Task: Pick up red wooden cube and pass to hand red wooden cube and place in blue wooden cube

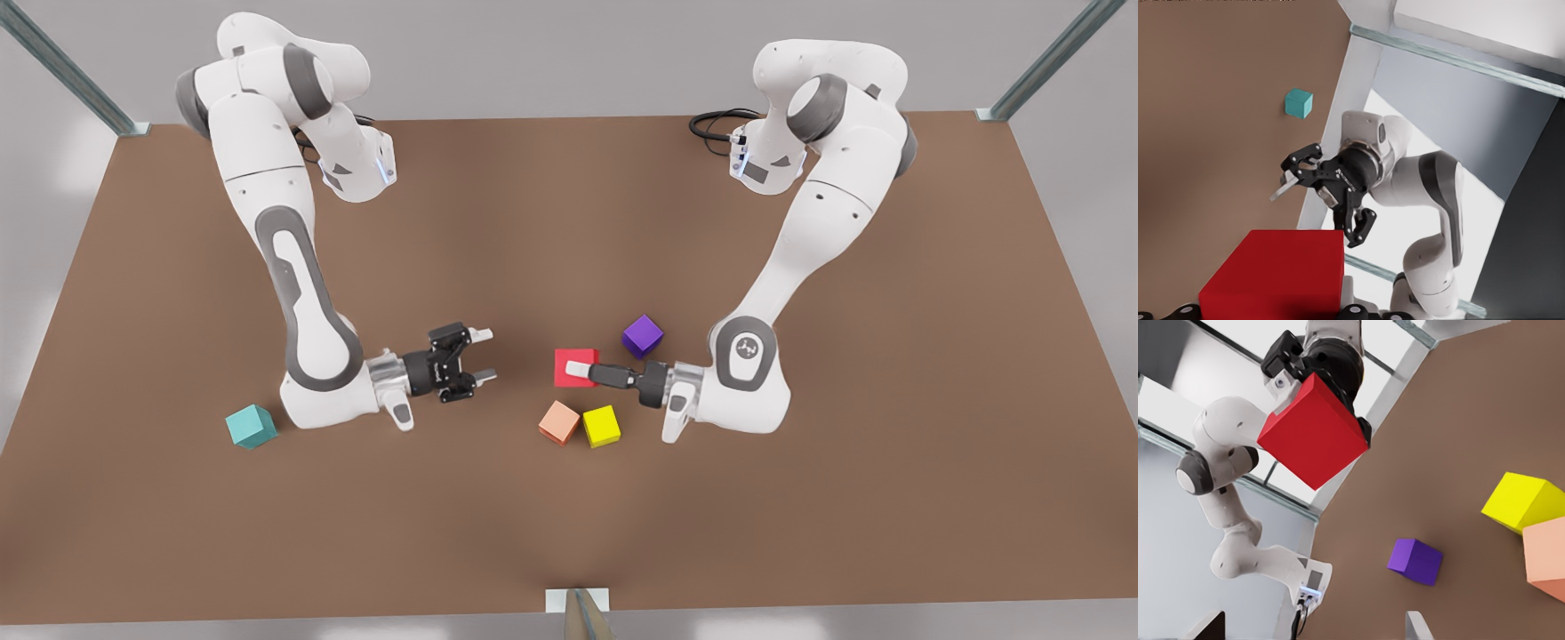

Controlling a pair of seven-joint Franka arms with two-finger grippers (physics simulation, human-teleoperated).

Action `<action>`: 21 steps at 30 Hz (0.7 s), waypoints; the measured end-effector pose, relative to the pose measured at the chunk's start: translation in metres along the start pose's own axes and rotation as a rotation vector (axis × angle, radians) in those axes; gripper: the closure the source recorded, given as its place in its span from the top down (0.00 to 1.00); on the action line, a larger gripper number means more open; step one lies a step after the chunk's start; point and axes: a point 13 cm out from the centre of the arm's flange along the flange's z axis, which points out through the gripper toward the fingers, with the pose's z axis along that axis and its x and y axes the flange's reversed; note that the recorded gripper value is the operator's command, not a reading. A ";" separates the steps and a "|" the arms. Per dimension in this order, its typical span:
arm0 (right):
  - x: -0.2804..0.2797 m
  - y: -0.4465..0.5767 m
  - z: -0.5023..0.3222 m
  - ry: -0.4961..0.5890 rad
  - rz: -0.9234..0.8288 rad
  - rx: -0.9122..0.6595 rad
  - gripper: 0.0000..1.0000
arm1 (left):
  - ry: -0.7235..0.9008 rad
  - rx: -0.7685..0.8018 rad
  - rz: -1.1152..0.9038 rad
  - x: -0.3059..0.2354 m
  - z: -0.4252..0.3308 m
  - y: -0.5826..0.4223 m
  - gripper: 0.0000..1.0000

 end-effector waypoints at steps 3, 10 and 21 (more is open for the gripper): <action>-0.009 0.003 0.007 -0.040 -0.147 -0.013 1.00 | -0.008 0.024 0.047 -0.004 0.003 0.005 0.69; -0.008 0.000 0.018 -0.073 -0.395 -0.015 1.00 | -0.023 0.057 0.142 -0.011 0.017 0.016 0.69; -0.037 -0.020 0.038 -0.170 -0.620 0.104 1.00 | -0.048 0.059 0.268 -0.016 0.015 0.017 0.69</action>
